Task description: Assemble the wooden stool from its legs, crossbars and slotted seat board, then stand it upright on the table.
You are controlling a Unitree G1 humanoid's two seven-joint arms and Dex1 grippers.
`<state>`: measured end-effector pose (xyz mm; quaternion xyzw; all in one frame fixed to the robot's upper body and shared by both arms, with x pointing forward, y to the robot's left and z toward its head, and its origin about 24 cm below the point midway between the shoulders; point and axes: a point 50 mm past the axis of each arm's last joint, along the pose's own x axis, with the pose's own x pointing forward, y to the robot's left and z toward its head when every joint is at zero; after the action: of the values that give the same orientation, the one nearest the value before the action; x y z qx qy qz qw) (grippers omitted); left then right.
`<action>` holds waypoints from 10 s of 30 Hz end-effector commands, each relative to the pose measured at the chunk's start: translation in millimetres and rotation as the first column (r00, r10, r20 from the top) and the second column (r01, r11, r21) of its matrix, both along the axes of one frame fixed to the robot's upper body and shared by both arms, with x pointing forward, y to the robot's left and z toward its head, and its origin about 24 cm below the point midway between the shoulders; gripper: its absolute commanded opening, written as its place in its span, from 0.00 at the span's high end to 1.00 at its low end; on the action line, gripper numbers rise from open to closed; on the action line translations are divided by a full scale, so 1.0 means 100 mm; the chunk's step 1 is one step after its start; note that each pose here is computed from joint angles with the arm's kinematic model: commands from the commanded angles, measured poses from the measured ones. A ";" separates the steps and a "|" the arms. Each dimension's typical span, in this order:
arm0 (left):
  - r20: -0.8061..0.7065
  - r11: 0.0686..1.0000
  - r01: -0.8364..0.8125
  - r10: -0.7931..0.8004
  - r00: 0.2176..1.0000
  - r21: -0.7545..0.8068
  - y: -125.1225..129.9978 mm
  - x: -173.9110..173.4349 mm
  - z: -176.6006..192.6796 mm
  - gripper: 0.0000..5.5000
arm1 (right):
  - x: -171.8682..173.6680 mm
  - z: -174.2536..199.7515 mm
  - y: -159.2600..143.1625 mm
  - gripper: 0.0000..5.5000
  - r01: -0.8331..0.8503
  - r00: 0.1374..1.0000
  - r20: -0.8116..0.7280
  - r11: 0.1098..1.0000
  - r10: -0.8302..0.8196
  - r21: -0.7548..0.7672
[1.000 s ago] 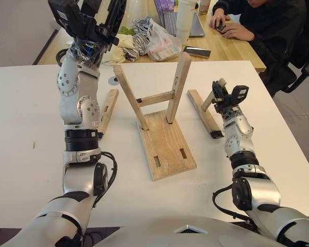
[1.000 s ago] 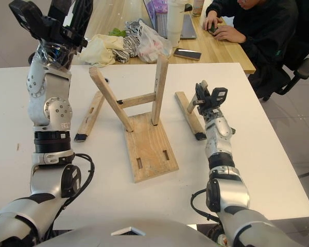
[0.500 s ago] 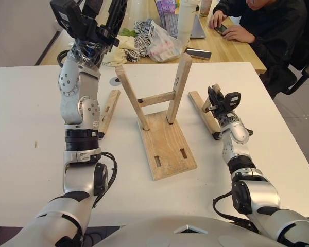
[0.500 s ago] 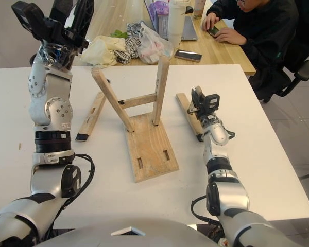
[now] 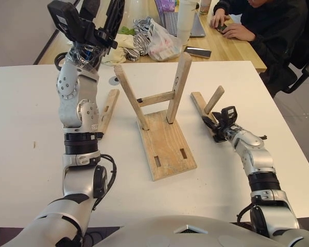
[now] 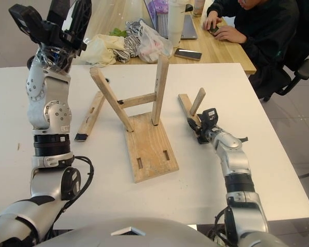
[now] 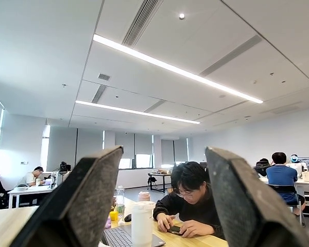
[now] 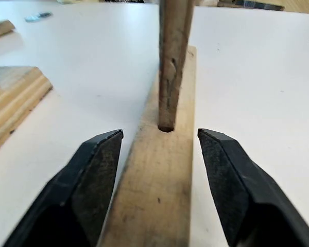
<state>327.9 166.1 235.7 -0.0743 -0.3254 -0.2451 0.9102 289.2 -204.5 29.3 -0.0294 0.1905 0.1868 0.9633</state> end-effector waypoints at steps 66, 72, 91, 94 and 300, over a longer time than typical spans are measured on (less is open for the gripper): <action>-0.283 0.377 0.785 -0.922 0.266 -0.492 -0.76 -0.35 -0.21 0.60 | -0.39 1.88 0.71 0.63 -0.632 0.769 0.372 0.532 0.520 0.563; -0.300 0.433 0.782 -0.897 0.324 -0.448 -0.77 -0.34 -0.23 0.61 | -0.39 1.87 0.72 0.63 -0.622 0.777 0.367 0.534 0.512 0.572; -0.289 0.606 0.700 -0.796 0.532 -0.379 -0.44 -0.33 -0.27 0.62 | -0.38 1.73 0.37 0.23 -0.551 0.832 0.325 0.598 0.450 0.582; -0.321 0.647 0.702 -0.761 0.564 -0.297 -0.37 -0.46 -0.31 0.62 | -0.37 1.67 0.11 0.23 -0.515 0.856 0.318 0.631 0.407 0.580; -0.741 0.659 0.575 -0.039 0.670 0.485 -0.11 -0.88 -1.08 0.32 | -0.86 0.62 0.31 0.77 0.039 0.036 0.263 0.261 0.964 -0.964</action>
<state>242.0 165.1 118.3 0.1336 0.1821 -0.4465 0.8658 201.9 -175.7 90.3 -0.6097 -0.3613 0.3830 0.5925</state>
